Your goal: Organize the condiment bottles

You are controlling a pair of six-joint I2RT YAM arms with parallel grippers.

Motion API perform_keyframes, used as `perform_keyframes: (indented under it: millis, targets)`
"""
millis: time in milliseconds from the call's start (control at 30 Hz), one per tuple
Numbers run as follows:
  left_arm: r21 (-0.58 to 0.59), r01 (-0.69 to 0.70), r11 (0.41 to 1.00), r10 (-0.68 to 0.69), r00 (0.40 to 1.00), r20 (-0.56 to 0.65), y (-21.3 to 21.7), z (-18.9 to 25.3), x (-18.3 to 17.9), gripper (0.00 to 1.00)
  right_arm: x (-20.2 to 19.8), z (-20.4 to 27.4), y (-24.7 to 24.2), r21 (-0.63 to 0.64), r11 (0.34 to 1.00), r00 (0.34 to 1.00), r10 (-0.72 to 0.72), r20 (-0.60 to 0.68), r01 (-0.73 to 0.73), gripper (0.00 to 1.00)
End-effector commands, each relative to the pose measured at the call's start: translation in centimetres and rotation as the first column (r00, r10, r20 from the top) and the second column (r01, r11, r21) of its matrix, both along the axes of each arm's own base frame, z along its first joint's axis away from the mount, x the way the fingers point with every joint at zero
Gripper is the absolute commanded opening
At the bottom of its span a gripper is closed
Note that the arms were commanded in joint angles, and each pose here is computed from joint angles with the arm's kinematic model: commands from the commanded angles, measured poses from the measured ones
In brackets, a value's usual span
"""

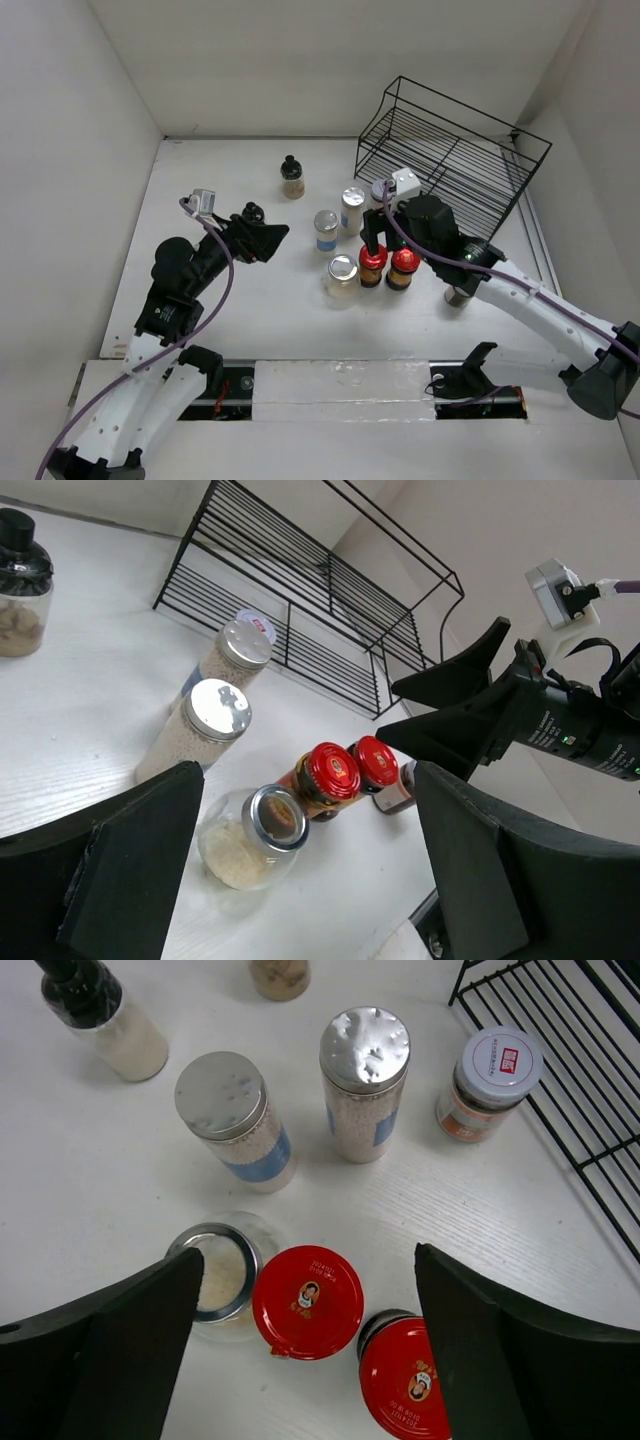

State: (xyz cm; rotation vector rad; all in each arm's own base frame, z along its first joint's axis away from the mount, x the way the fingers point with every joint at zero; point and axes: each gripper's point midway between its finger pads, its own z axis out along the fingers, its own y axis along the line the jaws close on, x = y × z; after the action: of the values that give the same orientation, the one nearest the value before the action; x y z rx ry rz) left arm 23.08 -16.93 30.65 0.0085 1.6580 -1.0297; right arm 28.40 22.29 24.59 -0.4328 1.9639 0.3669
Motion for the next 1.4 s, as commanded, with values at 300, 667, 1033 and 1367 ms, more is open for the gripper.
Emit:
perform_keyframes:
  millis: [300,667,1033,1367]
  targets:
    - [-0.009,-0.045,0.999,0.045,0.997,0.067,1.0,1.9,-0.3,0.45,1.7,1.0,1.6,0.024,0.999,0.999,0.022,0.042,-0.023,0.21]
    - [0.031,-0.165,0.986,0.162,0.985,0.065,3.1,3.5,0.1,0.35,3.6,-1.8,3.7,-0.006,0.999,0.999,0.037,-0.003,-0.037,1.00]
    - [0.180,-0.176,0.968,0.156,0.980,0.121,4.0,4.1,-0.3,0.57,11.3,-4.0,3.7,-0.050,0.998,0.998,-0.049,-0.026,0.048,0.96]
    - [0.211,-0.193,0.958,0.170,0.978,0.124,4.5,3.1,0.2,0.58,14.5,-6.6,6.0,-0.051,0.998,0.998,-0.035,-0.048,0.033,0.91]
